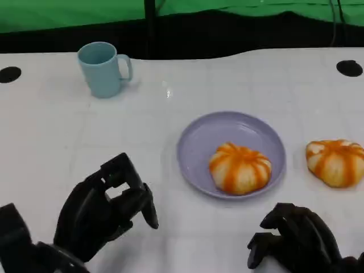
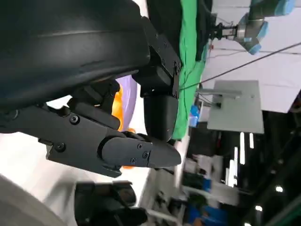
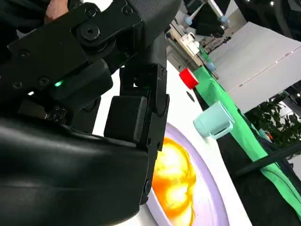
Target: Grasp the bread from the table and place it into the plate.
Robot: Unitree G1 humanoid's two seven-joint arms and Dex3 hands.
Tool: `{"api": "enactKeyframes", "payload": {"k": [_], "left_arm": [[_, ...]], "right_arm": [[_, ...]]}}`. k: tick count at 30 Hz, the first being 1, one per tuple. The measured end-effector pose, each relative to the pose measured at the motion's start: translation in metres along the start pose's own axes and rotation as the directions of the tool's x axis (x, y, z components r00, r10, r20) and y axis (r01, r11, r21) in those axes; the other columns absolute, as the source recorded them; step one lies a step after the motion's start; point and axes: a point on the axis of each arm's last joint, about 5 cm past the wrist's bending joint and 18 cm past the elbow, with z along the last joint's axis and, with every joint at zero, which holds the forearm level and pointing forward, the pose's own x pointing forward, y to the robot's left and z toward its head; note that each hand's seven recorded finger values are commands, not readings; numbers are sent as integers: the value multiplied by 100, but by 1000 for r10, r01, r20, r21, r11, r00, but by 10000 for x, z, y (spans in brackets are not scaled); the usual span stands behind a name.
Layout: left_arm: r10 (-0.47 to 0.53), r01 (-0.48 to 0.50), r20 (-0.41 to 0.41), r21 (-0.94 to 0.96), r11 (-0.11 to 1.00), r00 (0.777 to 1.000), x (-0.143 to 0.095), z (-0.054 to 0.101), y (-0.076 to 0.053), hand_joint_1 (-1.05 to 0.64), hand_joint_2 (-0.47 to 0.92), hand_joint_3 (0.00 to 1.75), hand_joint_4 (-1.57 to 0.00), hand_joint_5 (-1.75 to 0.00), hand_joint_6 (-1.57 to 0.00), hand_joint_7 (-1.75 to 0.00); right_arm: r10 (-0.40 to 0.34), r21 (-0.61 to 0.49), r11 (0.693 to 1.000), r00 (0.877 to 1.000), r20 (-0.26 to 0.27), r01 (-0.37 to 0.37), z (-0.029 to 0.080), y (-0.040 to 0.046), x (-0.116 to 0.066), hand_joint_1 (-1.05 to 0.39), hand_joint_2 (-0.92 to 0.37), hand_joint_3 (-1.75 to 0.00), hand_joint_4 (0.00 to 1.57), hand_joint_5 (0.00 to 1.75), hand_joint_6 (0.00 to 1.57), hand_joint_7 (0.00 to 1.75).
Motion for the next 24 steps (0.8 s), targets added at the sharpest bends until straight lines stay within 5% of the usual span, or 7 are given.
{"api": "enactKeyframes", "payload": {"k": [12,24], "left_arm": [[4,-21,-96,-173,985,995,-110,-169,149,-64,92,19,-92,-175,-65,-175],[-15,-5,-103,-196,981,995,-57,-210,188,-63,92,18,-90,-175,-63,-175]], "right_arm": [[11,7,1000,1000,-2,-11,4,-13,25,-103,-71,0,157,72,157,36],[11,-2,1000,1000,-5,-11,22,-25,38,-105,-73,-1,157,74,157,37]]}}
